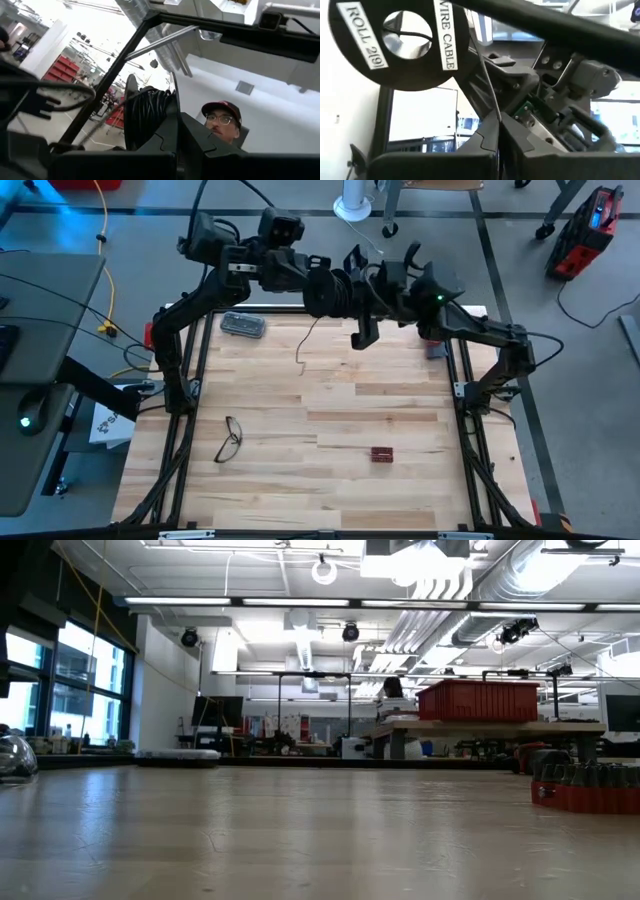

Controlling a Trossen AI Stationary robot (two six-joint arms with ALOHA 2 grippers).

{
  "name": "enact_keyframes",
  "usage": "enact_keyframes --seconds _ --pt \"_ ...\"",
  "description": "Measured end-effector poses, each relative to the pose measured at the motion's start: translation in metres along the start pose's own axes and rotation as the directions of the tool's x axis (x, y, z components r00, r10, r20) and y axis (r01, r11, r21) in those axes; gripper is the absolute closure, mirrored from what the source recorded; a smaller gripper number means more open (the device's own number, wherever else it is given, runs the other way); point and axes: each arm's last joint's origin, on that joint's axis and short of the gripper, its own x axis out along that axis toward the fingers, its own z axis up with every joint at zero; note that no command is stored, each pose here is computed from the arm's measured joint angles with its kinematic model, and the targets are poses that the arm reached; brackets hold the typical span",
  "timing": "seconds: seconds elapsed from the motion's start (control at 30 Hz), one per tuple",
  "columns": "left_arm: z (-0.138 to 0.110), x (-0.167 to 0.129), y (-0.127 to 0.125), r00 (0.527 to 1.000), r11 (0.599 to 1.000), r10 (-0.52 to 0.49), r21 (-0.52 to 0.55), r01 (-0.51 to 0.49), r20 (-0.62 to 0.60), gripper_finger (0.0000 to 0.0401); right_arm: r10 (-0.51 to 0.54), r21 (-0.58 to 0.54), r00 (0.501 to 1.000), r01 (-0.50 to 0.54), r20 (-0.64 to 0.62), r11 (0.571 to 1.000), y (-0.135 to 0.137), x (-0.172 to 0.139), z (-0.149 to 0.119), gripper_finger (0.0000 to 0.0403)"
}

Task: Coil cords
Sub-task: Coil the black wire into the spool

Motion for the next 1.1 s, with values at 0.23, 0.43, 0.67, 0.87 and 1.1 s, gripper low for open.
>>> enact_keyframes --seconds 0.23,0.43,0.67,0.87,1.1 --pt "-0.001 0.001 -0.009 0.997 0.998 -0.06 0.007 0.06 -0.045 0.0401 0.015 0.047 1.0 -0.016 0.023 0.999 -0.004 0.008 -0.014 0.0403" --pt "-0.005 0.004 -0.015 0.988 0.993 -0.107 0.032 0.111 -0.11 0.0401 0.06 0.076 0.992 -0.069 0.11 0.995 -0.006 0.019 -0.03 0.0403" --pt "-0.005 0.002 -0.03 0.973 0.965 -0.182 0.167 0.205 -0.141 0.0401 0.117 0.103 0.983 -0.132 0.139 0.986 -0.004 0.026 -0.046 0.0403" --pt "0.006 -0.01 -0.037 0.984 0.935 -0.156 0.307 0.175 -0.088 0.0401 0.056 0.132 0.992 -0.072 0.116 0.989 0.0 0.03 -0.057 0.0403" --pt "0.013 -0.016 -0.031 0.993 0.89 -0.121 0.442 0.116 -0.017 0.0401 -0.001 0.195 0.998 -0.011 0.059 0.981 -0.003 0.031 -0.062 0.0403"
